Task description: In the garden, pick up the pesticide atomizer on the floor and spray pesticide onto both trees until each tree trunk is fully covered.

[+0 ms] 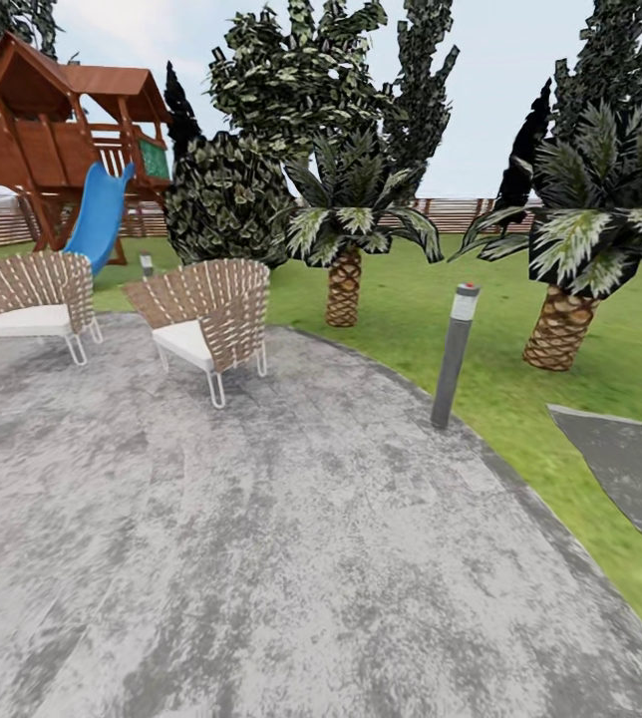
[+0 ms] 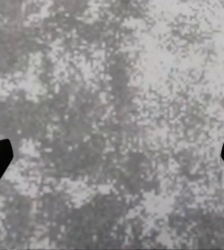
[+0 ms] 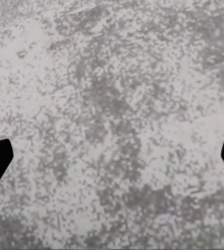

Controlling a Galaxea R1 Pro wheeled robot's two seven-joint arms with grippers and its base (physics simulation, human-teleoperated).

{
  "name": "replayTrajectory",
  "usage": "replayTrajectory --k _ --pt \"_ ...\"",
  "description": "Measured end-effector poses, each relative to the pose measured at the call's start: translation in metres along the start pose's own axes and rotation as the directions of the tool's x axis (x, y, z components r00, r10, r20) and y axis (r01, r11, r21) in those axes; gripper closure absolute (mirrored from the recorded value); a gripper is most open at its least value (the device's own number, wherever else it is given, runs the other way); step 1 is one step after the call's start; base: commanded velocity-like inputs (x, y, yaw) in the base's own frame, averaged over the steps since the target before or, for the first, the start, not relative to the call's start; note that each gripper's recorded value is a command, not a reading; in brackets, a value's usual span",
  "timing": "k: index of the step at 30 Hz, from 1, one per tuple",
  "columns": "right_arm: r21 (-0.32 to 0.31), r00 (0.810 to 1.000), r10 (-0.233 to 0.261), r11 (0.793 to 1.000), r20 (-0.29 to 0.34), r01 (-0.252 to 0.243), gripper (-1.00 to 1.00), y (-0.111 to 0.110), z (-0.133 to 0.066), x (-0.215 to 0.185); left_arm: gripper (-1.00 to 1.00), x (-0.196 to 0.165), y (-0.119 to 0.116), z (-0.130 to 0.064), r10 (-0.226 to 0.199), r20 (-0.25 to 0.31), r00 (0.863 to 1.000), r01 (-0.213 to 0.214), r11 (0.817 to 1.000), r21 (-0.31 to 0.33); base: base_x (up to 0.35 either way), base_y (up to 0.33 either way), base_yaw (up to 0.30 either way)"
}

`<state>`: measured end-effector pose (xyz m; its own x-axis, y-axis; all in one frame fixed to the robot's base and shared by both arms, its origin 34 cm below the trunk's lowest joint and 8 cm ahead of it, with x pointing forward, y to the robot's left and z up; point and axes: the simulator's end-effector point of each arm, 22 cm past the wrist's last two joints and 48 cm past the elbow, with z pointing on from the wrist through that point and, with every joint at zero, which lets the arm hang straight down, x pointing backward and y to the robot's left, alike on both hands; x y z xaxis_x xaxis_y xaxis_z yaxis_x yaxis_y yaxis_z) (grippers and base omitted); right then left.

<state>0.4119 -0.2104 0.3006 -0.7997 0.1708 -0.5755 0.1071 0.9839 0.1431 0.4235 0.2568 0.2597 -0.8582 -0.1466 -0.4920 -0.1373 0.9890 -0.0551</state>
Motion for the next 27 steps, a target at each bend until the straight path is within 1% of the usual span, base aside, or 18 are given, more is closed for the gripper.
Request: replayTrajectory --k 27 --pt "0.005 1.0 -0.001 1.0 -0.017 0.001 -1.0 -0.0017 0.001 0.0074 -1.0 0.0087 0.0017 0.0012 -0.001 -0.015 1.0 0.001 1.0 -0.004 0.215 -0.214 -0.283"
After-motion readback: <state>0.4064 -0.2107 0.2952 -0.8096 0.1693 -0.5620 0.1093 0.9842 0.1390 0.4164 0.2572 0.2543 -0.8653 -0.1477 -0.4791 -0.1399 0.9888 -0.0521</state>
